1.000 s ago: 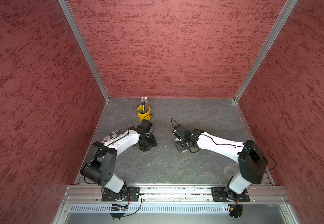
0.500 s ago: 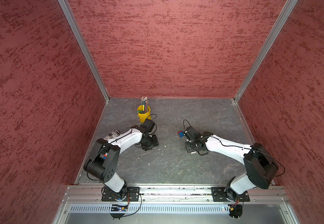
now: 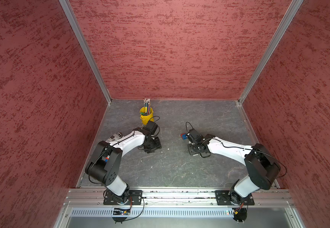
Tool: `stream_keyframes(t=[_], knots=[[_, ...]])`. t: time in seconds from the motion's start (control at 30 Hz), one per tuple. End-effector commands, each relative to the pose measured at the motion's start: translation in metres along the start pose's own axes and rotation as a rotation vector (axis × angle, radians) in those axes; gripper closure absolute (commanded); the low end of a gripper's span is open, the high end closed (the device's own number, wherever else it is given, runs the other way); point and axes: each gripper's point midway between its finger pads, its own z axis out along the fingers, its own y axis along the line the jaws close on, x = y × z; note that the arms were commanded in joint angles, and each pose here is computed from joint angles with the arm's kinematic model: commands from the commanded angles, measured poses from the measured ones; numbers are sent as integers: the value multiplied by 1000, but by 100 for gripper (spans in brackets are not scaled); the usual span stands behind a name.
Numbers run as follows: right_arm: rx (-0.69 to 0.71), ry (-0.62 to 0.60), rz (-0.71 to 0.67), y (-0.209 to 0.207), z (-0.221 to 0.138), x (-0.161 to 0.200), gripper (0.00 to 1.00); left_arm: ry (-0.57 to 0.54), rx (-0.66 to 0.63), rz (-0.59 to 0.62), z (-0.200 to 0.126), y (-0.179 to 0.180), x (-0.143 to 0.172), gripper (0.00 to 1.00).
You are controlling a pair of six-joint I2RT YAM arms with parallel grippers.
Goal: Assemble the letter y with lego
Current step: Place the lego brick at the center of the board.
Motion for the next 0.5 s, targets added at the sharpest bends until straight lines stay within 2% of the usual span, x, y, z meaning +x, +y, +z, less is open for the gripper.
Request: stream_keyframes(t=[0.0,0.3,0.47], knots=[[11,-18,15,-1,0,-5,48,-14,-6,19,-2,1,-2,45],[37,-85,20,-4,-34,-31,41,-35,5,28,-9,1,-1,45],[32,-127,8,3,-50,-54,38,-67,112,82,-23,-16,-1,43]])
